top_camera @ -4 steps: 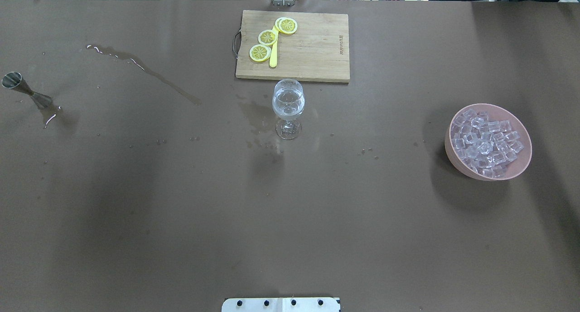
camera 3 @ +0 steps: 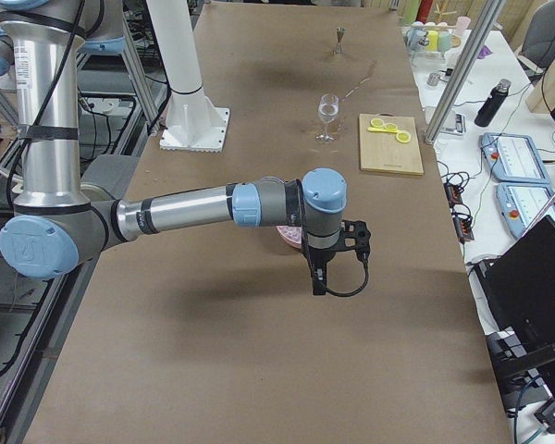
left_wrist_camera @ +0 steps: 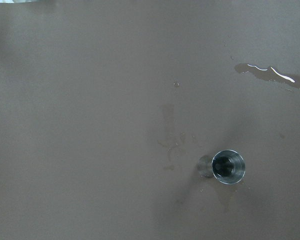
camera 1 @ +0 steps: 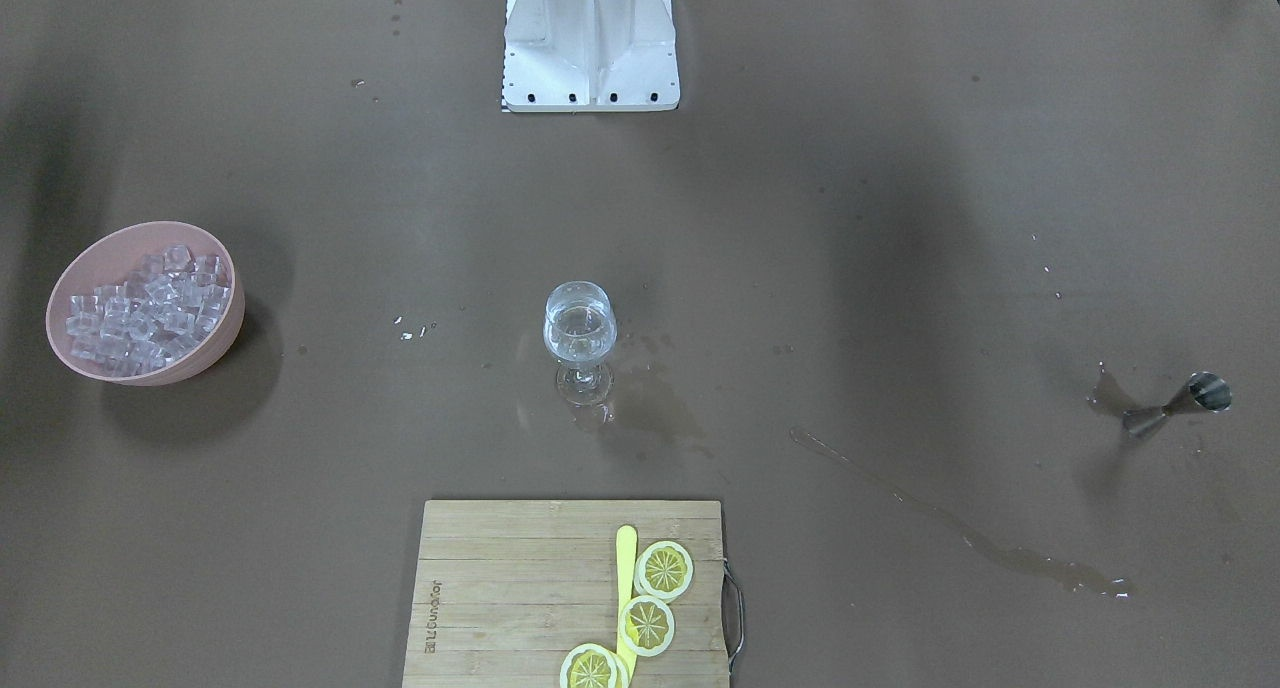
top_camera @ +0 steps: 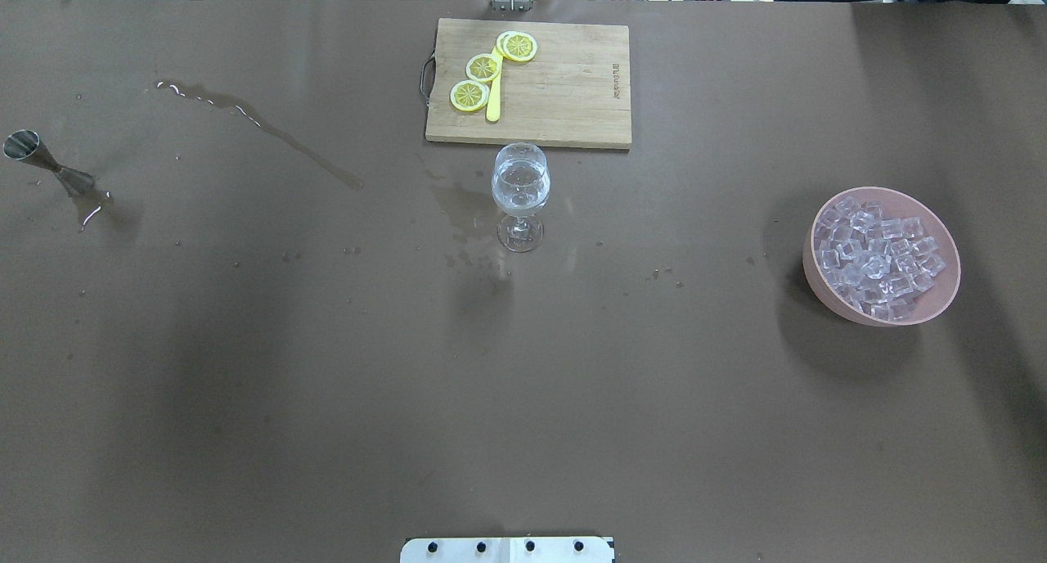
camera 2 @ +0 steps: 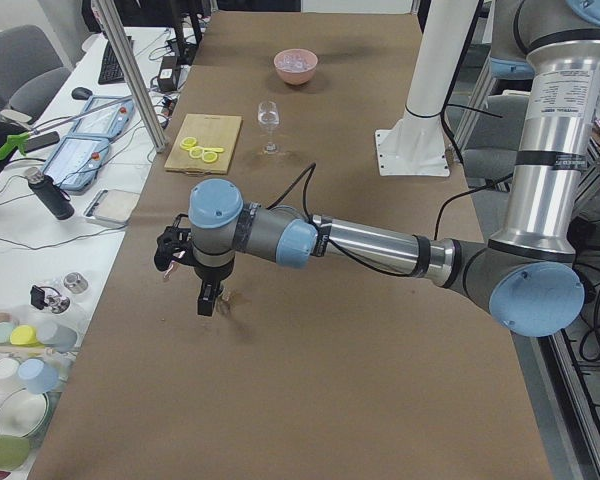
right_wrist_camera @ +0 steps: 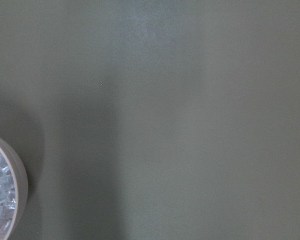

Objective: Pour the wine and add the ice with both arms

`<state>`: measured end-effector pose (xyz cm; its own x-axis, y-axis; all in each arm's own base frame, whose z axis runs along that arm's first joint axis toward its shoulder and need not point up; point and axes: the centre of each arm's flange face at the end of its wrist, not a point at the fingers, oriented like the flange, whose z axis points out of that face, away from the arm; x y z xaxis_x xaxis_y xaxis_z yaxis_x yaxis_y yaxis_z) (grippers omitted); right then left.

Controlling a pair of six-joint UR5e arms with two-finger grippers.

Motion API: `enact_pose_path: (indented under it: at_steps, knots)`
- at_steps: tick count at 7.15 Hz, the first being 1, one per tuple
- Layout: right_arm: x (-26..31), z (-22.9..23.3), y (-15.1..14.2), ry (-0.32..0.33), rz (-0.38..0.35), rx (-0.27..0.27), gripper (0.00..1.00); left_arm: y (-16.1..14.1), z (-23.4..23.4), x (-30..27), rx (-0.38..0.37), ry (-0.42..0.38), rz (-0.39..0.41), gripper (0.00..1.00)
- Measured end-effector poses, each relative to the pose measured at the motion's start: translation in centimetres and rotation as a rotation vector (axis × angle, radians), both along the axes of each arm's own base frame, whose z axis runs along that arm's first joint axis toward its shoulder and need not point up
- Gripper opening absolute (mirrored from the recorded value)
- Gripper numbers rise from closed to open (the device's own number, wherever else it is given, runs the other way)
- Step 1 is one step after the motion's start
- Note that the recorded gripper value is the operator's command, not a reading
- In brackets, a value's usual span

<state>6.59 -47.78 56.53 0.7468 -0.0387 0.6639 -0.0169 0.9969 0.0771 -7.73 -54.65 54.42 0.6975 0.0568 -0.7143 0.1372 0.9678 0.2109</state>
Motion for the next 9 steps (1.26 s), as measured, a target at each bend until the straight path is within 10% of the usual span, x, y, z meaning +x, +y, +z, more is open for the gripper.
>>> enact_pose_path:
  at_steps: [5, 9]
  knots:
    - [-1.1, -3.6, 0.8, -0.027, 0.068, -0.02, 1.0, -0.7, -6.0, 0.3, 0.145, 0.037, -0.079, 0.98]
    - [-6.9, -8.1, 1.2, -0.054, 0.113, -0.081, 1.0, -0.3, 3.6, 4.2, 0.26, -0.028, -0.184, 0.98]
